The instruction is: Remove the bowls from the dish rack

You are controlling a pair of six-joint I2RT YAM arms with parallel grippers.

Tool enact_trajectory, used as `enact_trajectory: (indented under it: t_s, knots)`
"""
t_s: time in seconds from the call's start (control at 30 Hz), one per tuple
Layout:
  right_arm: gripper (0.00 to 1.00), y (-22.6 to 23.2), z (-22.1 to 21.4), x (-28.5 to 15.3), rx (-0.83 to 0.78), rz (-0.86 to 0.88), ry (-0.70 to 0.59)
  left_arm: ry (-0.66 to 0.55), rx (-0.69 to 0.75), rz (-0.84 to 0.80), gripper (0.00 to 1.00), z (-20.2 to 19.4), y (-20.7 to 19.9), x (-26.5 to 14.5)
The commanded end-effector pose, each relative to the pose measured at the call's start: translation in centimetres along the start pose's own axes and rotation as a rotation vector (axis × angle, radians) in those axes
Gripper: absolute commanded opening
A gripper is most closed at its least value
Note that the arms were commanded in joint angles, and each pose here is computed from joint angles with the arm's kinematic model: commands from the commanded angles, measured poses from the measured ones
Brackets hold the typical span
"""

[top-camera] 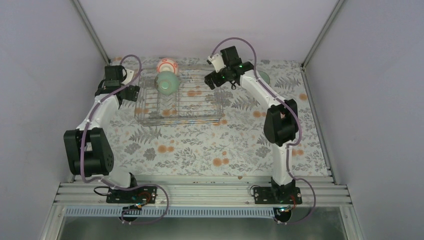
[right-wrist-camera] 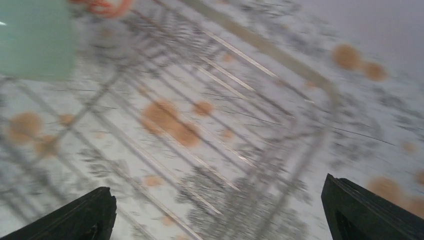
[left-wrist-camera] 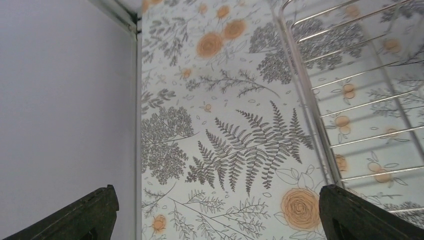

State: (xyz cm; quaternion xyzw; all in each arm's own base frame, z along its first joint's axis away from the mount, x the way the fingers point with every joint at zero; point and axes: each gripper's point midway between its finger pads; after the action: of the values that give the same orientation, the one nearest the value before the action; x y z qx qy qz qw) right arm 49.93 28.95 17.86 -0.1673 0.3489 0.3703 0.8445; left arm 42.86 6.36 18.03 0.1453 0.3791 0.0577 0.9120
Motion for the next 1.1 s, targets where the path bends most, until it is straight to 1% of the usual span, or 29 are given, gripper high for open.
enact_trajectory:
  t_s: [0.0, 0.1, 0.23, 0.3, 0.37, 0.47, 0.57, 0.67, 0.7, 0.8, 0.97, 1.07]
  knots:
    - [1.0, -5.6, 0.9, -3.9, -0.013, -0.377, 0.013, 0.031, -0.045, 0.015, 1.0, 0.5, 0.7, 1.4]
    - [1.0, -6.4, -0.3, -3.7, 0.008, -0.414, 0.079, 0.055, -0.067, -0.042, 1.0, 0.8, -0.1, 2.4]
    - [0.92, -6.8, -0.8, -2.8, 0.036, -0.423, 0.123, 0.084, -0.097, -0.075, 1.0, 1.0, -0.6, 3.6]
    - [0.85, -7.2, -0.9, -2.2, 0.045, -0.43, 0.14, 0.086, -0.103, -0.088, 1.0, 1.2, -0.7, 3.9]
    - [0.75, -7.7, -1.2, -1.6, 0.049, -0.441, 0.156, 0.084, -0.103, -0.115, 1.0, 1.4, -1.1, 4.0]
    - [0.64, -8.5, -1.8, -0.7, 0.052, -0.45, 0.174, 0.098, -0.099, -0.152, 1.0, 1.6, -1.6, 4.3]
    - [0.62, -9.3, -2.5, 0.2, 0.081, -0.428, 0.187, 0.09, -0.107, -0.161, 1.0, 2.1, -1.6, 4.4]
    - [0.55, -10.0, -2.9, 0.6, 0.114, -0.385, 0.176, 0.104, -0.118, -0.192, 1.0, 2.4, -2.1, 5.0]
    - [0.53, -10.2, -3.1, 0.8, 0.125, -0.37, 0.176, 0.108, -0.123, -0.198, 0.99, 2.4, -2.2, 5.4]
    - [0.55, -10.6, -3.7, 1.4, 0.157, -0.331, 0.178, 0.122, -0.13, -0.203, 0.98, 2.5, -2.4, 6.8]
    - [0.54, -9.7, -4.6, 2.6, 0.179, -0.233, 0.181, 0.152, -0.138, -0.236, 0.87, 2.5, -3.1, 8.8]
    - [0.53, -9.1, -4.3, 2.6, 0.193, -0.197, 0.171, 0.148, -0.147, -0.235, 0.88, 2.7, -3.0, 9.0]
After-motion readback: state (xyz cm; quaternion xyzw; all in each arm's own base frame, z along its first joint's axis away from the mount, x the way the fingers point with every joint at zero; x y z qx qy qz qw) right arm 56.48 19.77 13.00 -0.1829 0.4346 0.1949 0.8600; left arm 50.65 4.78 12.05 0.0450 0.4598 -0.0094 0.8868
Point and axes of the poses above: each gripper's point midway between its finger pads, its own x axis out along the fingers, its own y axis along the line the jaws close on, z = x × y, and after that the axes turned 5 degrees about -x, right-handed
